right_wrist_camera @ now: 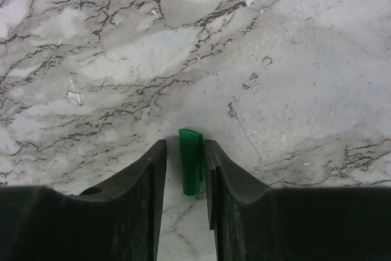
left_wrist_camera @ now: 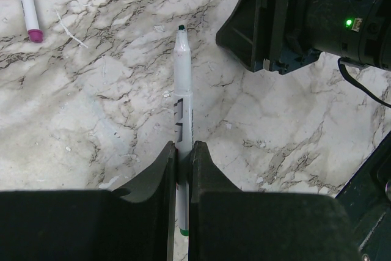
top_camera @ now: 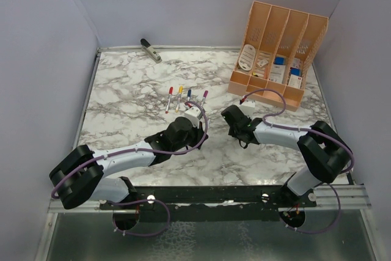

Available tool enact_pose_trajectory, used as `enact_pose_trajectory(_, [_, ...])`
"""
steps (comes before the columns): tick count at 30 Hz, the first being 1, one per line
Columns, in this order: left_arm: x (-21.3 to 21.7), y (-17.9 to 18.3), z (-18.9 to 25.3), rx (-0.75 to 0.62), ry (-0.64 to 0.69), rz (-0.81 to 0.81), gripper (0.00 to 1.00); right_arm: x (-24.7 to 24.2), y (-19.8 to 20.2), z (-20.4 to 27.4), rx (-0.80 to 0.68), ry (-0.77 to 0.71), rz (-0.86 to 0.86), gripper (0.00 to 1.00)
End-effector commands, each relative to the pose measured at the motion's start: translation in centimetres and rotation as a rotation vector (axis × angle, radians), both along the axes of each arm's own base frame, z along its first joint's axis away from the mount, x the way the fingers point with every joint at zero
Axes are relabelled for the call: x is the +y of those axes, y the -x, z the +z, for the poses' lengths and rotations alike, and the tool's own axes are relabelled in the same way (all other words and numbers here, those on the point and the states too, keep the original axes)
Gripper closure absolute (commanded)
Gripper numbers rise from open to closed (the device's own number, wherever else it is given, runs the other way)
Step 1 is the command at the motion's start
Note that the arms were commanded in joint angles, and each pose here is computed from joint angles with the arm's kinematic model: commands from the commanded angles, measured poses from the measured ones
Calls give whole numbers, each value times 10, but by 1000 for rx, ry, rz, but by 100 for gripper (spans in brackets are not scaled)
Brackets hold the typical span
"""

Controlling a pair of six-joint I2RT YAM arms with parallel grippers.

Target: Insert the pens into the pen caps

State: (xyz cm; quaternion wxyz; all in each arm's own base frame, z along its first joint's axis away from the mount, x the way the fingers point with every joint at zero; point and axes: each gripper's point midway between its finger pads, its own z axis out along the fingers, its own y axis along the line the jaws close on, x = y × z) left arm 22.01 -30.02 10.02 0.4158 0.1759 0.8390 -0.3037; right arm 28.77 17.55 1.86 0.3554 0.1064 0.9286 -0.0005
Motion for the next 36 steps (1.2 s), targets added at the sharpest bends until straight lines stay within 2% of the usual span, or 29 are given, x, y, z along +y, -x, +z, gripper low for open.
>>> enact_pose_trajectory(1, [0, -3, 2, -6, 9, 8, 100, -15, 28, -36, 143, 39, -4, 70])
enact_pose_trajectory(12, [2, -8, 6, -17, 5, 19, 100, -18, 42, -45, 201, 43, 24, 71])
enact_pose_trajectory(17, [2, -9, 5, -13, 6, 21, 100, -19, 49, -51, 236, 46, 29, 83])
enact_pose_trajectory(20, [3, -9, 5, -12, 5, 22, 100, -18, 54, -54, 251, 35, 43, 97])
enact_pose_trajectory(25, [-3, -8, 7, -13, 6, -11, 100, -11, 51, -46, 221, 4, 93, 99])
enact_pose_trajectory(29, [-10, -6, 10, -17, 17, -56, 100, 10, 26, -3, 71, -83, 154, 99])
enact_pose_trajectory(36, [-20, 4, 38, -80, 119, -140, 100, 48, -19, 124, -359, -301, 272, 99])
